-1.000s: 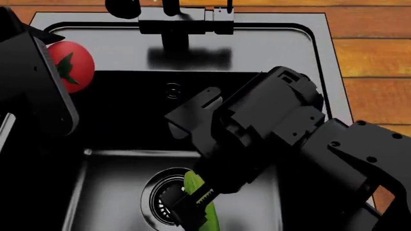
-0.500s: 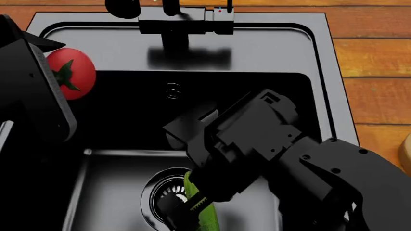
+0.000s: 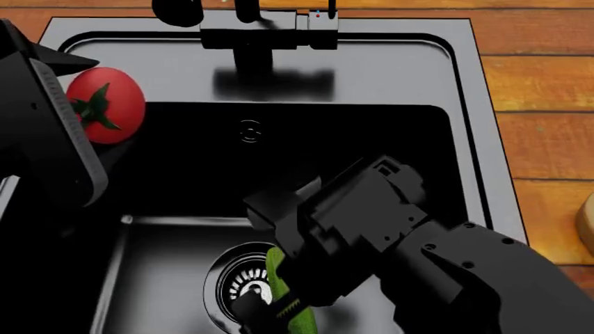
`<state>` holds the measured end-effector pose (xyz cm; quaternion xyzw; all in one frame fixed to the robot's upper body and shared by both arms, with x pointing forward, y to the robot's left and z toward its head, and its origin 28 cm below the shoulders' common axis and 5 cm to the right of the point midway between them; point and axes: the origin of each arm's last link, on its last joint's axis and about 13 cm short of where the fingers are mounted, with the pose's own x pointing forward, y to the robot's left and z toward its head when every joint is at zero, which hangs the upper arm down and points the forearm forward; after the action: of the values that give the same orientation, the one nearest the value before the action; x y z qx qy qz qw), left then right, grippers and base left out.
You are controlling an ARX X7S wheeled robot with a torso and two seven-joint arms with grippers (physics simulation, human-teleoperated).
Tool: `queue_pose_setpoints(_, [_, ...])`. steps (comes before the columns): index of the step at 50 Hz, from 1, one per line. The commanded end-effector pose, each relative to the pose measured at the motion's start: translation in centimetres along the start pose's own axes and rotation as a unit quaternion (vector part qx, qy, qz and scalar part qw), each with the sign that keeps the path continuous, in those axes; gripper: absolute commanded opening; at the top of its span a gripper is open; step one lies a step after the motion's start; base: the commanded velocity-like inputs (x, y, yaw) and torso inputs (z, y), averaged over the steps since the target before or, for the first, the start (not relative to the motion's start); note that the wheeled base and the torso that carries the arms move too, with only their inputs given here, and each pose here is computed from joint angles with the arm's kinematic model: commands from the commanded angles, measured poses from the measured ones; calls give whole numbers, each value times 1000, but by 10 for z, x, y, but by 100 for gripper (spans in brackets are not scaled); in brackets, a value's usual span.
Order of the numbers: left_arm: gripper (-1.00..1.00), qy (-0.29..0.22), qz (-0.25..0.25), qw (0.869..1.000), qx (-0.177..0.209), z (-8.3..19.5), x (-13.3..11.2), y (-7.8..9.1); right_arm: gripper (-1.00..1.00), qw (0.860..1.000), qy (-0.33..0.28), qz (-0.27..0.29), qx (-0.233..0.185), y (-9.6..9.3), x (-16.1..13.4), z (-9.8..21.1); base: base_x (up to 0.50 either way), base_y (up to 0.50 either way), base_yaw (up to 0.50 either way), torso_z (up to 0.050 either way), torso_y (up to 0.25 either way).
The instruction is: Pick the vegetables from the sink and place them on the cutting board.
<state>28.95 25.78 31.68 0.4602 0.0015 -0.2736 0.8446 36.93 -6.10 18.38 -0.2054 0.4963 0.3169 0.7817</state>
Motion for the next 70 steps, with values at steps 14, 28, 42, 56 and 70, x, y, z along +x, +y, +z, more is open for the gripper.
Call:
queue_pose_setpoints(14, [-100, -31, 7, 999, -8, 12, -2, 4, 100, 1000, 10, 7, 7, 4, 19, -7, 0, 0, 0, 0, 0])
queue_pose_setpoints(28, [-100, -31, 2, 999, -11, 10, -2, 2, -100, 1000, 19, -2, 4, 4, 28, -9, 0, 0, 0, 0, 0])
queue_pose_setpoints(42, [-100, -34, 5, 999, -8, 11, -3, 4, -100, 1000, 17, -14, 7, -2, 19, -6, 2, 1, 2, 0, 0])
queue_pose_setpoints(56, [-100, -46, 20, 999, -7, 16, -3, 7, -100, 998, -42, -29, -27, -2, -38, 9, 0, 0, 0, 0, 0])
queue_pose_setpoints(70, [-100, -51, 38, 998, -9, 13, -3, 8, -100, 992, -104, -38, -60, 3, -103, 22, 0, 0, 0, 0, 0])
